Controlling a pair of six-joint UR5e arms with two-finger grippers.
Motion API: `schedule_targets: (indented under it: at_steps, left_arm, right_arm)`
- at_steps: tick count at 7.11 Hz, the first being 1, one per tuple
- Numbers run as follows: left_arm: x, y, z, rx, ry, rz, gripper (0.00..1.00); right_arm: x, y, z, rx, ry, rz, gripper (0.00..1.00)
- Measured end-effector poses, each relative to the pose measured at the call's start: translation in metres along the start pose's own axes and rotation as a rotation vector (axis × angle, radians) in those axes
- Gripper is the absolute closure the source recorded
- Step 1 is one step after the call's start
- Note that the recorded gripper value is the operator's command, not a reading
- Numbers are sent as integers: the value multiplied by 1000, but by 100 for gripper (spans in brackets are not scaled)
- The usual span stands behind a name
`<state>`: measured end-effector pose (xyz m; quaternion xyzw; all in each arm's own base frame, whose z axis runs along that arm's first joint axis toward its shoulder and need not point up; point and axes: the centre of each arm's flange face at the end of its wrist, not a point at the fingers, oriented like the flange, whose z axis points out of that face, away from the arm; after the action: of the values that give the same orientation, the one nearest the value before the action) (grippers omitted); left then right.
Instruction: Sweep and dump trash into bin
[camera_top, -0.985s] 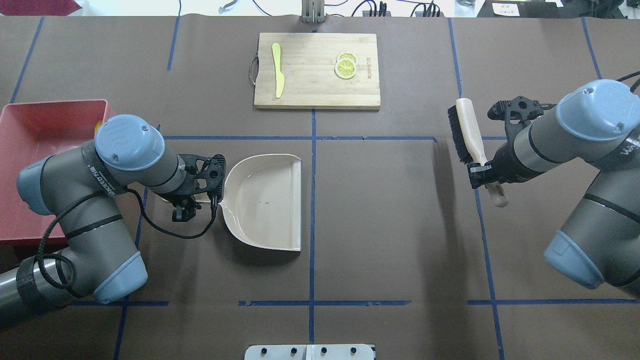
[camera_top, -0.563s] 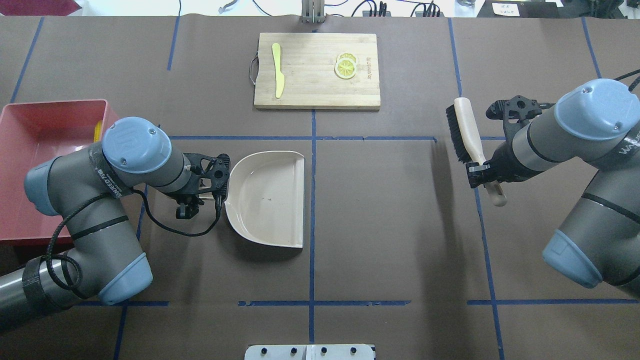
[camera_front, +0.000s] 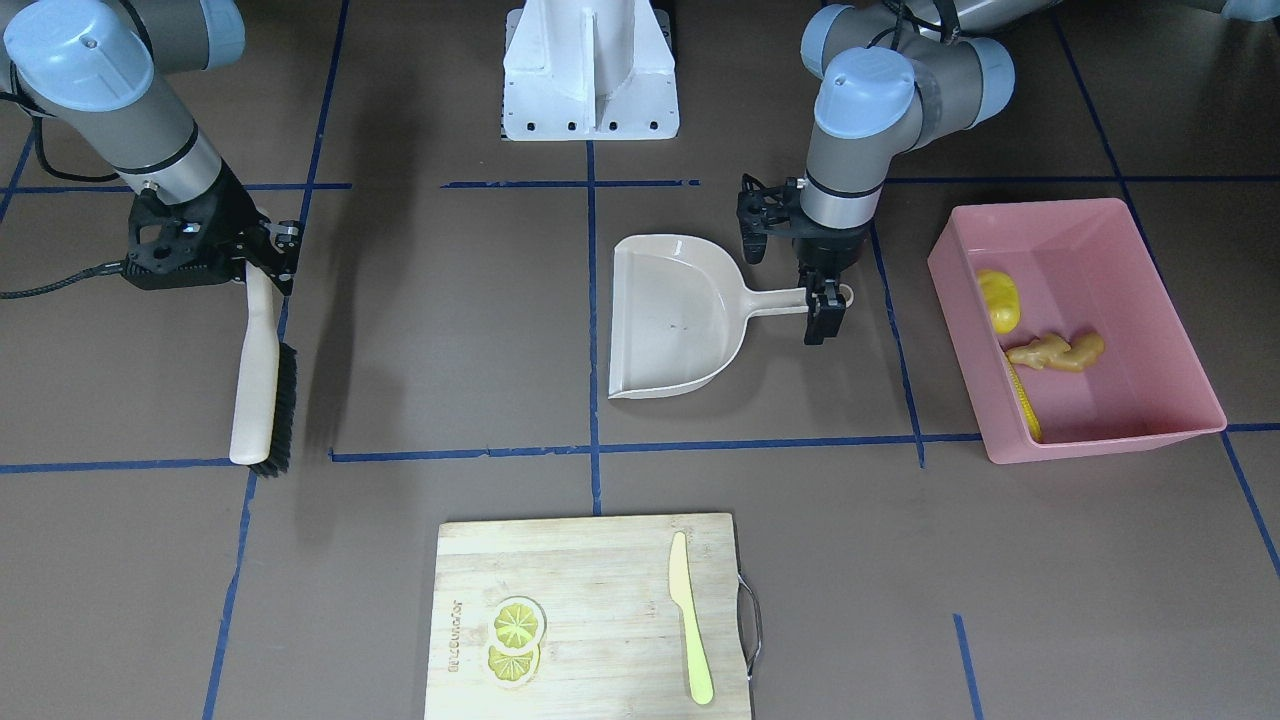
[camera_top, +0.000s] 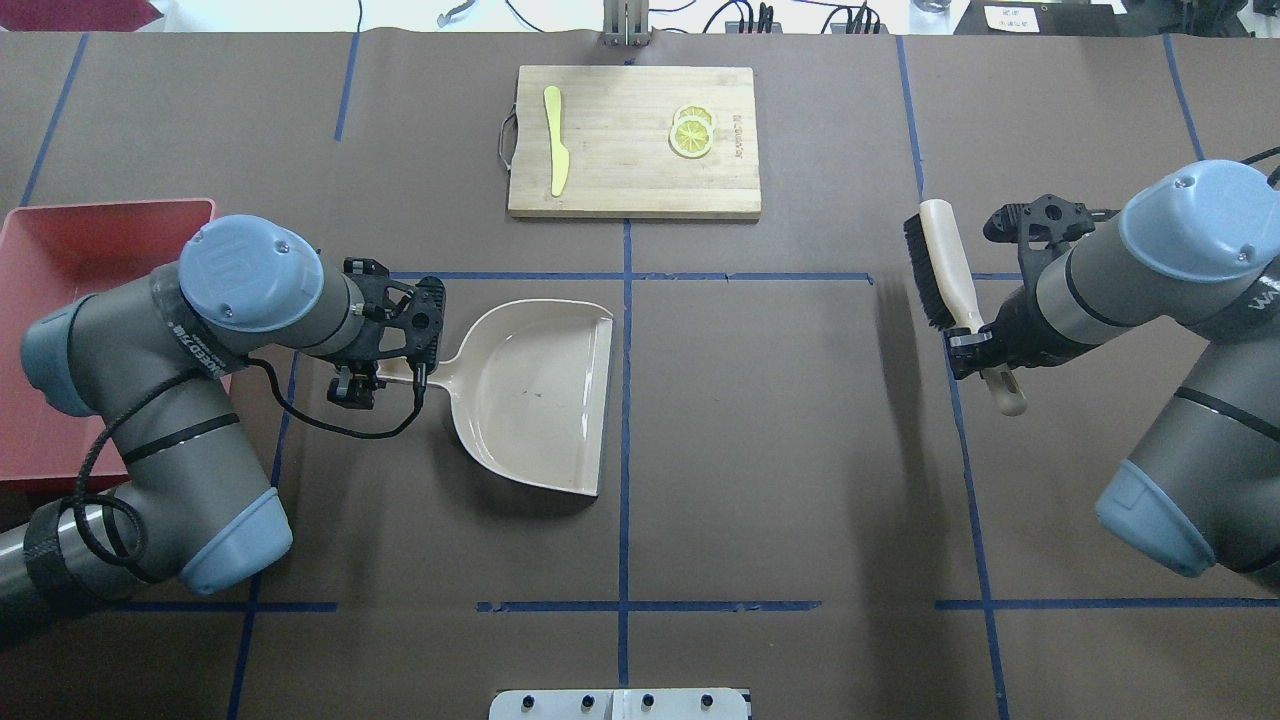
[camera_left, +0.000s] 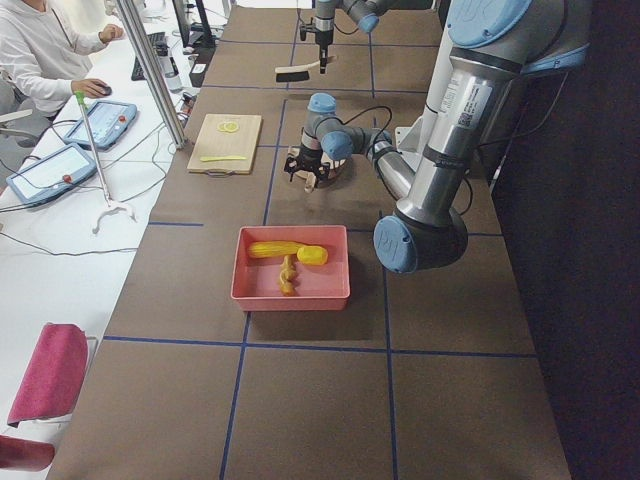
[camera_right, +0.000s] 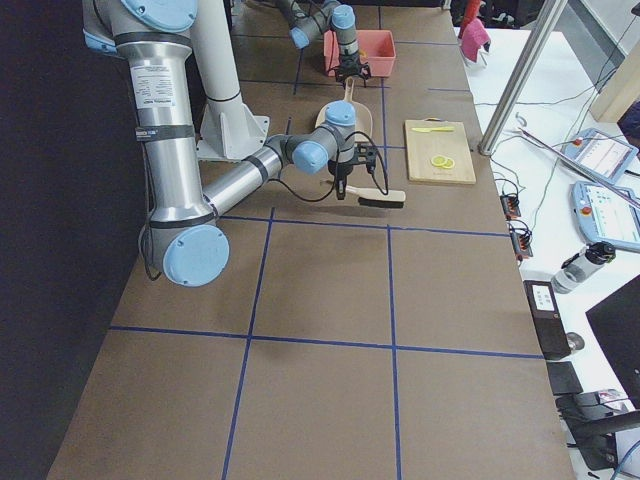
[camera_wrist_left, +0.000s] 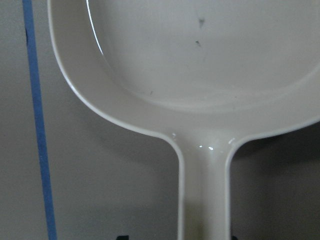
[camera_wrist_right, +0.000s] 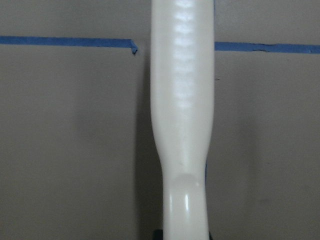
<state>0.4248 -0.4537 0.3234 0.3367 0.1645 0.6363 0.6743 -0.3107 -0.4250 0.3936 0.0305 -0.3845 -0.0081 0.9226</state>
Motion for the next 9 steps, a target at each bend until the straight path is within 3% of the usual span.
schedule_targets:
  at_steps: [1,3,5,7,9]
  left_arm:
    - [-5,27,-11,-8,-10,-4,0]
    - [-16,116,-46,-12,8,-27,0]
    - [-39,228,-89,18,56,-199,0]
    - [-40,334,-120,11,50,-321,0]
    - [-50,386,-108,-59,74,-442,0]
  right_arm:
    - [13,5,4,-12,15,7,100]
    - [55,22,8,-38,60,38,100]
    - [113,45,13,-68,114,11,99]
    - [173,79,16,-71,121,-36,98]
    - [216,105,17,-53,113,-4,98]
